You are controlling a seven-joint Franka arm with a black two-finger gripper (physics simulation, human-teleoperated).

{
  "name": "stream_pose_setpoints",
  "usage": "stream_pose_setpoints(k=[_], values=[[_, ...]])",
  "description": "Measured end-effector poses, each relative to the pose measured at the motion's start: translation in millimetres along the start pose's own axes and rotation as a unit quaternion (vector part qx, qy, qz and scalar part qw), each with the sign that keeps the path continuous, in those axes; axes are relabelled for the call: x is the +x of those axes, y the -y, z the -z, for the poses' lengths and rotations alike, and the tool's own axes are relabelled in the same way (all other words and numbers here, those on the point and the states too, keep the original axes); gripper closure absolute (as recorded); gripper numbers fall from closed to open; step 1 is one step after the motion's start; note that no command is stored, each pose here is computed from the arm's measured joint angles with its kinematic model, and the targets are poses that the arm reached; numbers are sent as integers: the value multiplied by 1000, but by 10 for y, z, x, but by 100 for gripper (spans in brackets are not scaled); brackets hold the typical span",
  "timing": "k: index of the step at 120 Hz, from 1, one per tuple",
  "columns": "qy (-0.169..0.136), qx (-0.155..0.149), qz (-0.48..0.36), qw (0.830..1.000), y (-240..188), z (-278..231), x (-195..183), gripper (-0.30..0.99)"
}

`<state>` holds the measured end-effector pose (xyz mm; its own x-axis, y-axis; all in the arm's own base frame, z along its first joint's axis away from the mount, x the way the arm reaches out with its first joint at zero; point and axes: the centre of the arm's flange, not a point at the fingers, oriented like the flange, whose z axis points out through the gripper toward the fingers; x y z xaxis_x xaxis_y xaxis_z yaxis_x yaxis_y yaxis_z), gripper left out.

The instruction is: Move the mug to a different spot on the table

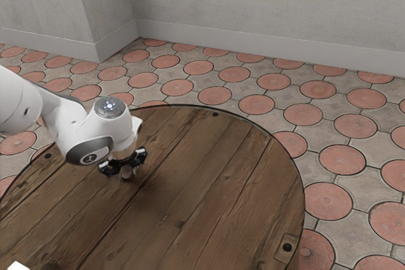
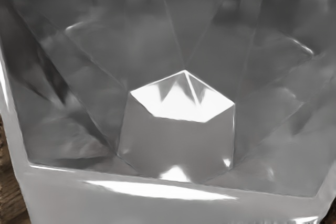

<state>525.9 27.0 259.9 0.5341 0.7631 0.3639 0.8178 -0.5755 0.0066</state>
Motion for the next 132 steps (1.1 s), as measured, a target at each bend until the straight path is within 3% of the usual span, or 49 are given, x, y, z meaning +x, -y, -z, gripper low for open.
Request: stream_pose_setpoints(k=[44, 70, 92, 113, 132], values=[[-46, 8, -87, 995, 26, 14, 2, 60], [-77, -19, -104, 991, -36, 357, 83, 63], [-92, -69, -168, 979, -197, 789, -374, 65], [-80, -105, -260, 957, -123, 913, -957, 69], [-78, -111, -303, 943, -74, 854, -969, 72]])
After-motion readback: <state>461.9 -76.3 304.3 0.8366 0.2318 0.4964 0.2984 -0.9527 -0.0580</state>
